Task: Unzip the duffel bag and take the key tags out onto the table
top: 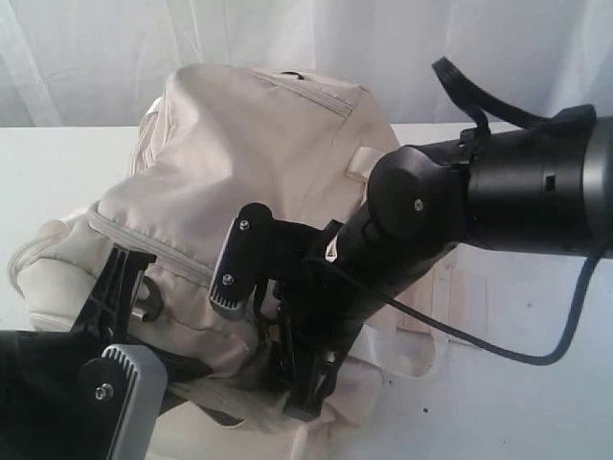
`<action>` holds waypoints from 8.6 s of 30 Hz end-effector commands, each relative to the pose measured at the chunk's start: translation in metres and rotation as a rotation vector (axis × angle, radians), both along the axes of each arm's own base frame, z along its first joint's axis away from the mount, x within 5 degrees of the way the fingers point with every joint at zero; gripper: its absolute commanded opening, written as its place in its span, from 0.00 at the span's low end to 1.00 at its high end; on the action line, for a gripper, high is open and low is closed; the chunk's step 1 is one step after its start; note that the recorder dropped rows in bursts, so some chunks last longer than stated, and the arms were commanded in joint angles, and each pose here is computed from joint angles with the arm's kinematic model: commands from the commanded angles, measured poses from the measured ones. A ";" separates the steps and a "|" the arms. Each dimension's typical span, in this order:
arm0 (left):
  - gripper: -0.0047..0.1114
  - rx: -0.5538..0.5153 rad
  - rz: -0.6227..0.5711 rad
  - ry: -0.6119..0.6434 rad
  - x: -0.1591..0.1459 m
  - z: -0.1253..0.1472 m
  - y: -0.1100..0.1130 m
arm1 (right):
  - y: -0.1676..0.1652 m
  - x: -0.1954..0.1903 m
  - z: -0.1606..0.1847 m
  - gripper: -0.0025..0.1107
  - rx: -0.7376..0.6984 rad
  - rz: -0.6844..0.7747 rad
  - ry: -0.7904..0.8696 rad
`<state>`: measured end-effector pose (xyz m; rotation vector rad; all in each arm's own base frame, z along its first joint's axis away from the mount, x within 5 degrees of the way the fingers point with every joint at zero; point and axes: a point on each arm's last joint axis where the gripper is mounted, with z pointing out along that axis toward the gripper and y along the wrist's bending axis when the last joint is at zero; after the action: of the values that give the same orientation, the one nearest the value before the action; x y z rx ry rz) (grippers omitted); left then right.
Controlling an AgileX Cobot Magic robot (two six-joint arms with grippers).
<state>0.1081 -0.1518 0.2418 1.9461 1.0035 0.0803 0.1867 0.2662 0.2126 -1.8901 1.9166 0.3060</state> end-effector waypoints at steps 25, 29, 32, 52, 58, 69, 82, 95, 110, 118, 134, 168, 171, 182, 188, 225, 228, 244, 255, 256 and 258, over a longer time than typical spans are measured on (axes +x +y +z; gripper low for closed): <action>0.04 -0.047 0.017 0.010 -0.002 0.006 0.000 | -0.015 -0.007 0.049 0.02 0.128 -0.019 -0.107; 0.04 -0.047 0.017 0.010 -0.002 0.006 0.000 | -0.016 -0.008 0.056 0.02 0.150 -0.033 -0.113; 0.04 -0.047 0.017 0.010 -0.002 0.006 0.000 | -0.017 -0.008 0.071 0.02 0.202 -0.082 -0.114; 0.04 -0.047 0.017 0.010 -0.002 0.006 0.000 | 0.024 -0.010 0.117 0.02 0.384 -0.035 -0.111; 0.04 -0.046 0.016 0.012 -0.002 0.006 0.000 | 0.036 -0.002 0.125 0.02 0.423 -0.042 -0.127; 0.04 -0.046 0.016 0.012 -0.002 0.006 0.000 | 0.056 0.010 0.137 0.02 0.471 -0.047 -0.126; 0.04 -0.044 0.014 0.012 -0.002 0.006 0.000 | 0.081 0.011 0.146 0.02 0.481 0.022 -0.135; 0.04 -0.043 0.013 0.013 -0.002 0.006 0.000 | 0.038 0.026 0.143 0.16 0.196 -0.048 -0.115; 0.04 -0.043 0.013 0.013 -0.002 0.006 0.000 | 0.004 0.033 0.133 0.52 0.118 0.082 0.110; 0.04 -0.043 0.013 0.013 -0.002 0.006 0.000 | 0.017 0.047 0.101 0.70 0.070 0.127 0.108; 0.04 -0.043 0.013 0.013 -0.002 0.006 0.000 | 0.029 0.056 0.063 0.42 0.004 0.131 0.227; 0.04 -0.043 0.013 0.013 -0.002 0.006 0.000 | 0.061 0.033 0.140 0.02 0.268 0.164 -0.032; 0.04 -0.043 0.013 0.013 -0.002 0.006 0.000 | 0.067 0.033 0.139 0.02 0.278 0.167 -0.041; 0.04 -0.043 0.013 0.013 -0.002 0.006 0.000 | 0.085 0.043 0.150 0.02 0.352 0.147 -0.035; 0.04 -0.042 0.012 0.011 -0.002 0.006 0.000 | 0.099 0.043 0.150 0.02 0.365 0.168 -0.042; 0.04 -0.041 -0.027 0.015 -0.008 0.006 -0.004 | 0.117 0.111 0.133 0.02 0.444 -0.113 -0.226; 0.04 -0.041 -0.027 0.015 -0.008 0.006 -0.004 | 0.113 0.120 0.130 0.02 0.449 -0.135 -0.239; 0.04 -0.041 -0.027 0.015 -0.008 0.006 -0.004 | 0.103 0.146 0.127 0.02 0.494 -0.207 -0.298; 0.04 -0.041 -0.027 0.015 -0.008 0.006 -0.004 | 0.092 0.170 0.129 0.02 0.559 -0.276 -0.377; 0.04 -0.041 -0.027 0.015 -0.008 0.006 -0.004 | 0.090 0.173 0.130 0.02 0.564 -0.283 -0.384; 0.04 -0.041 -0.027 0.015 -0.008 0.006 -0.004 | 0.087 0.177 0.131 0.02 0.575 -0.296 -0.399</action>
<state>0.1065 -0.1553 0.2495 1.8900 0.9692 0.0904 0.3383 0.3689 0.3201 -1.3534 1.7018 0.3933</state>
